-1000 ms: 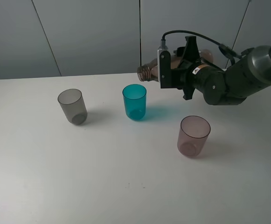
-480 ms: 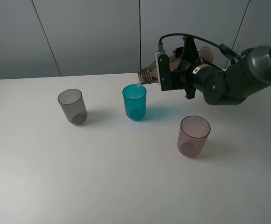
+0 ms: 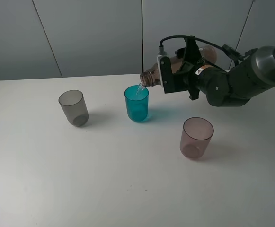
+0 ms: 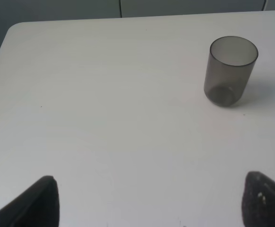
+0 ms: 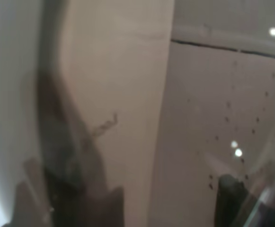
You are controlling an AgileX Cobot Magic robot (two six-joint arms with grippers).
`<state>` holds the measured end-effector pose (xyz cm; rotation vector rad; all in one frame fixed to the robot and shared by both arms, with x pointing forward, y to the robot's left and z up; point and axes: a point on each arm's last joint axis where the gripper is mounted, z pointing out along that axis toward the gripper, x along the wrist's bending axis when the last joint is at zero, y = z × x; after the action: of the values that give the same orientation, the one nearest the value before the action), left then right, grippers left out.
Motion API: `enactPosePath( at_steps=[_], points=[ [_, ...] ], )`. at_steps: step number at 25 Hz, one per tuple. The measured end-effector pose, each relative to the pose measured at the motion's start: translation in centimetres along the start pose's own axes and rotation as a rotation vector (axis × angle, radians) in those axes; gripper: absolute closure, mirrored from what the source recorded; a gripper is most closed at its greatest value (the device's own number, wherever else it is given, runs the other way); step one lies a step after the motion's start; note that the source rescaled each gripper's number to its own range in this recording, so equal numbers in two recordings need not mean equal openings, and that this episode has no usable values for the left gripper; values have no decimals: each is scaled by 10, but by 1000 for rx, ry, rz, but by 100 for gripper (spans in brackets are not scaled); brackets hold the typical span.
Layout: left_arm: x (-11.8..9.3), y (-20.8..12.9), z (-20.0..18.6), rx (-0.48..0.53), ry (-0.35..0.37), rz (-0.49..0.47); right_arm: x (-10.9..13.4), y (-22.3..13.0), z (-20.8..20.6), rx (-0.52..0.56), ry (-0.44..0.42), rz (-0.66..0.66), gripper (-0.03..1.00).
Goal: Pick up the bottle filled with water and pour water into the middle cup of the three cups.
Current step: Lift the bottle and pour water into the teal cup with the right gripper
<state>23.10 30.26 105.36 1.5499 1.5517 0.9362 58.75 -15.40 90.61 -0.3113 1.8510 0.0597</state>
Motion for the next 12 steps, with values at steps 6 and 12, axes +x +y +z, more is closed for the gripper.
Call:
enactPosePath(
  at_steps=[6, 12],
  points=[
    [0, 0, 0, 0, 0, 0, -5, 0, 2, 2, -19, -12, 97],
    [0, 0, 0, 0, 0, 0, -5, 0, 2, 2, -21, -33, 97]
  ],
)
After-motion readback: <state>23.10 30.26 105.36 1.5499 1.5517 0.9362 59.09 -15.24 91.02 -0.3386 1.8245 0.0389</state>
